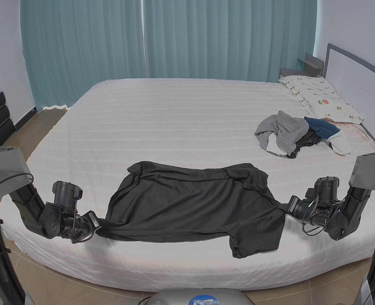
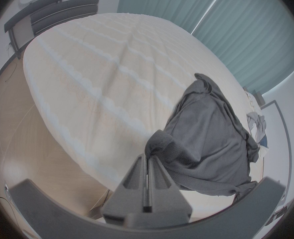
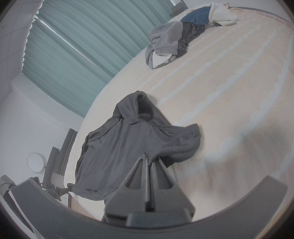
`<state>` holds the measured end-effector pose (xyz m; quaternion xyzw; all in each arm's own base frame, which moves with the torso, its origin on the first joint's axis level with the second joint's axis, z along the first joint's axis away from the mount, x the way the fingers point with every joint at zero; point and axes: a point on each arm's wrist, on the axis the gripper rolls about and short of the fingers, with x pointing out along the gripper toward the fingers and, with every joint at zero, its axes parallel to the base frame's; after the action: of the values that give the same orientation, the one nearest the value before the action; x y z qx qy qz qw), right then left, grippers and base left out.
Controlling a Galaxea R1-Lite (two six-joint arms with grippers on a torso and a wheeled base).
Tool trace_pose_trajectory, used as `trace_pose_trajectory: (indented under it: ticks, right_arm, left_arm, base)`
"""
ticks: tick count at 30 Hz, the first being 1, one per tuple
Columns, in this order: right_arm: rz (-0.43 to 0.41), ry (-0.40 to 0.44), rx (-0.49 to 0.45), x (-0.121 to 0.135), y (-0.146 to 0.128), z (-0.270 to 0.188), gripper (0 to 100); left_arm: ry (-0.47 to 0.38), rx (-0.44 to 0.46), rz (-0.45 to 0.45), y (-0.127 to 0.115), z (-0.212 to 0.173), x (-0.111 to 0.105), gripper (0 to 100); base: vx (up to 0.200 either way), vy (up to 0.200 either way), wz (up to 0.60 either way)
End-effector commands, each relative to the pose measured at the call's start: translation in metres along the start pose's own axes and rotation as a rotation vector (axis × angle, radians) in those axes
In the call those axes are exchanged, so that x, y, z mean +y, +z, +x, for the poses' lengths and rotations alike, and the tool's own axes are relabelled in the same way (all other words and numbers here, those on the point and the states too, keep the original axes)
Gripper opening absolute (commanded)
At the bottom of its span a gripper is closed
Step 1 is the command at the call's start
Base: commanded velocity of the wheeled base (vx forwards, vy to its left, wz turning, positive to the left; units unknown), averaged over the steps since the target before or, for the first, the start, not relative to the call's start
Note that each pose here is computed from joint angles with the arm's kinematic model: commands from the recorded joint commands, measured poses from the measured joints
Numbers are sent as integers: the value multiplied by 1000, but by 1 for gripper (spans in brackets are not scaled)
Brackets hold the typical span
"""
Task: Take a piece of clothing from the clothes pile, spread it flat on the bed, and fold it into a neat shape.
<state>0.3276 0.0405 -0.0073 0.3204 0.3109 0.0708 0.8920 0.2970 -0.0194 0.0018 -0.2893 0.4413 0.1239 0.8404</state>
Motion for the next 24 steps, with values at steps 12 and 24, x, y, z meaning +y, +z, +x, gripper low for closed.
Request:
trace_pose_trajectory:
  ticks: [12,24]
  right_arm:
    - [-40,47,-91,-11,-15,46,100]
    - [-23,106,-117,-8,-2,0,100]
  left_arm:
    - [-3,-18,-29,7,10,-1,0]
    - [2,-12,-29,6,12,0,0]
  base:
    - [0,0,0]
    - [0,0,0]
